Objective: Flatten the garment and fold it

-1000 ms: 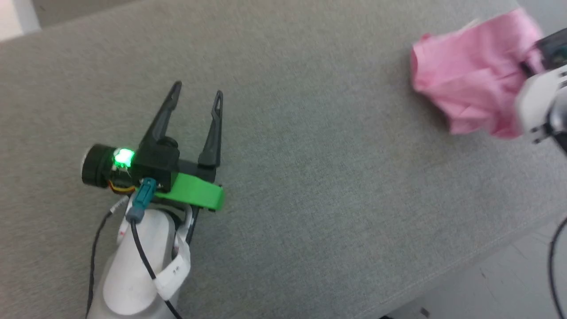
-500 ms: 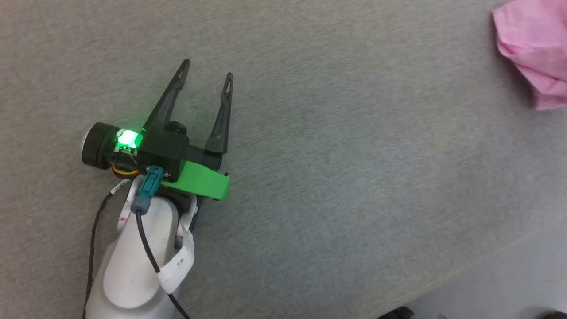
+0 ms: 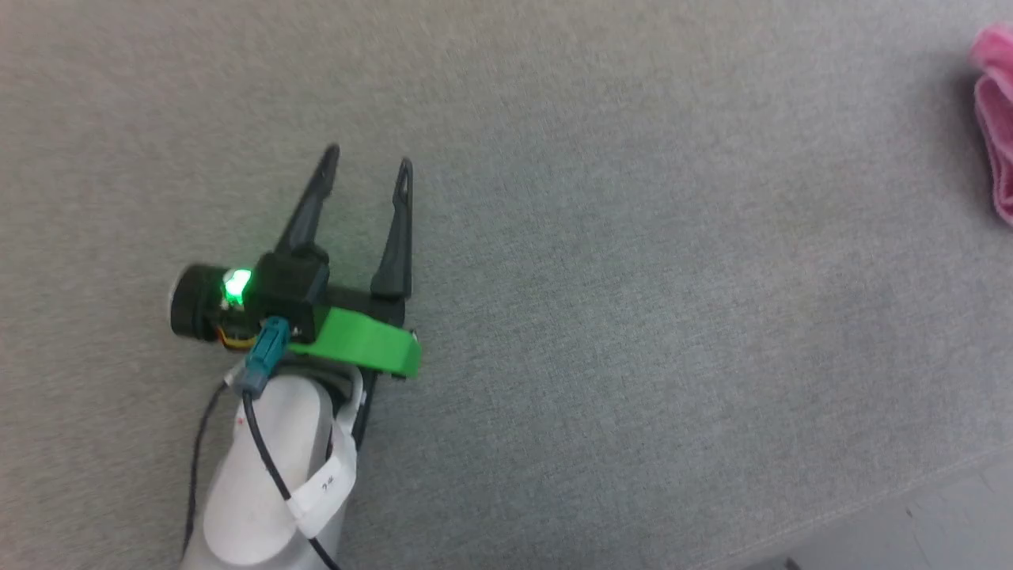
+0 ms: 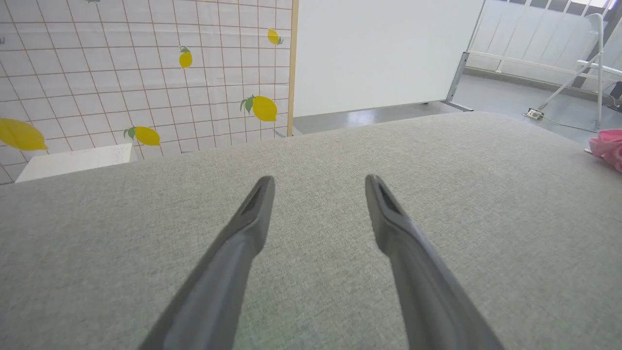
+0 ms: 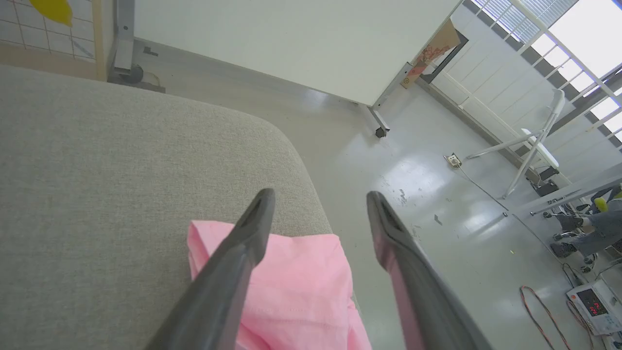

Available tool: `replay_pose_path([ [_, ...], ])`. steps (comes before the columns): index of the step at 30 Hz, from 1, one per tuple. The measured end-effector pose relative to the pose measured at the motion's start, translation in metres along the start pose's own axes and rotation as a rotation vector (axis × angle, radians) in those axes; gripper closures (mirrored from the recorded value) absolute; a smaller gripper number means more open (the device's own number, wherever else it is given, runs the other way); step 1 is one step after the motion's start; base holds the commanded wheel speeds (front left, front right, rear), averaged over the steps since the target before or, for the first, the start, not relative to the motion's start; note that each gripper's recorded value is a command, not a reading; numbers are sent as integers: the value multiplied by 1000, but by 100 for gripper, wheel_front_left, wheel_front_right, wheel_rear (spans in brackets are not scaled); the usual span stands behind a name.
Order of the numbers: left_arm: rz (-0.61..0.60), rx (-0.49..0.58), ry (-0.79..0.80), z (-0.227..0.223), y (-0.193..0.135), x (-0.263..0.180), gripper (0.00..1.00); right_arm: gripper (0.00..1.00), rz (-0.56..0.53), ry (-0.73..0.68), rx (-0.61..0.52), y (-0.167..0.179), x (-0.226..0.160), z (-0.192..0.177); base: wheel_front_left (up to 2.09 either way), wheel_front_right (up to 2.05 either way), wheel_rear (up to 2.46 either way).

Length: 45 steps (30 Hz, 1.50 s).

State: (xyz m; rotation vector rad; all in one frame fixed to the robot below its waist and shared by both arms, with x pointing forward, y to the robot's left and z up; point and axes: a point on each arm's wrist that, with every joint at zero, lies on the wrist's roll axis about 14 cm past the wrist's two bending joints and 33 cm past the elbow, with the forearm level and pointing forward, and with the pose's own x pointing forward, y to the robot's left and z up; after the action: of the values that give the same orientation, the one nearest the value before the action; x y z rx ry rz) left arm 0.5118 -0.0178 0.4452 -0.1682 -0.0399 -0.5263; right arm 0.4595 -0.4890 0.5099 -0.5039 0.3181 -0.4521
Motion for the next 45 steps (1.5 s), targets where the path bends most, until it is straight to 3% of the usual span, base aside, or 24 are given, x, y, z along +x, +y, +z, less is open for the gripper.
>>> replay_pose_path([
  [6, 85, -52, -28, 31, 8, -30, 0, 0, 51, -206, 182, 21, -29, 45, 0, 0, 0],
  [15, 236, -24, -73, 72, 36, -83, 0, 0, 190, -427, 403, 64, -96, 88, 0, 0, 0],
  [23, 354, 16, -90, 92, 57, -134, 0, 0, 341, -487, 534, 125, -152, 111, 0, 0, 0],
  [33, 438, 56, -138, 114, 66, -180, 0, 0, 487, -469, 574, 188, -204, 115, 0, 0, 0],
  [45, 462, 54, -131, 111, 62, -202, 0, 0, 485, -448, 564, 196, -227, 101, 0, 0, 0],
])
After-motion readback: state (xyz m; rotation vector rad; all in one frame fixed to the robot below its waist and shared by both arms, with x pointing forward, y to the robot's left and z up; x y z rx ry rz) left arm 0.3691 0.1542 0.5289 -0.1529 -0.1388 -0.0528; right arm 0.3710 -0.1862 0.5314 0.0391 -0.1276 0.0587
